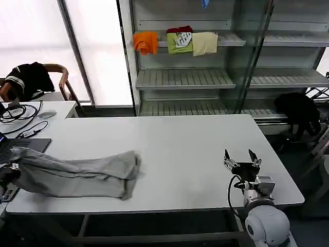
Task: Fold and organize the clothes.
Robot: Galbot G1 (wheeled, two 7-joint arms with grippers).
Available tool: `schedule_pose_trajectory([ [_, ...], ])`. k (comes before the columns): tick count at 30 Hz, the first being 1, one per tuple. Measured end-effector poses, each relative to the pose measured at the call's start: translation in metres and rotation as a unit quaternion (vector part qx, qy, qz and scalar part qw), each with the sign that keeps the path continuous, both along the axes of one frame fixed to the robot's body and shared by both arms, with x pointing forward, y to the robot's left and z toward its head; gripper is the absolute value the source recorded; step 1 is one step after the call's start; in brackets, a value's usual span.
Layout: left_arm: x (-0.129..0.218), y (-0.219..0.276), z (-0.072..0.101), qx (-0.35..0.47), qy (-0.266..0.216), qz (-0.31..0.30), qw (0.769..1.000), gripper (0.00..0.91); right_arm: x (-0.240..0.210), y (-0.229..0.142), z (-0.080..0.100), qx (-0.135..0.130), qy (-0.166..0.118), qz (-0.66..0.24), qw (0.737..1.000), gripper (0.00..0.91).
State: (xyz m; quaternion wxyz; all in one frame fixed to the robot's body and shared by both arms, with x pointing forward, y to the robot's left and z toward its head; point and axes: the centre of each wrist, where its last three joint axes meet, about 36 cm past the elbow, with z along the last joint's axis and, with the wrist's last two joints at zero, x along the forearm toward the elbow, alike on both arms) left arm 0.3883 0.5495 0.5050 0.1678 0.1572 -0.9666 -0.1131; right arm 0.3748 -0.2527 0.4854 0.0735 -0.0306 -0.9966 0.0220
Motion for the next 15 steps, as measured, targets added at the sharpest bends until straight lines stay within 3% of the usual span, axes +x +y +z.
schedule_pose_trajectory([
  [7,0.002,0.002,0.008,0.018,0.005,-0.003,1.000,0.010,-0.002,-0.002,-0.002,-0.001,0.002,-0.006,1.000,0.907],
  [15,0.010,-0.047,0.010,0.030,-0.002,-0.049,0.998,0.010,-0.005,-0.008,-0.004,-0.002,0.003,-0.017,1.000,0.907],
])
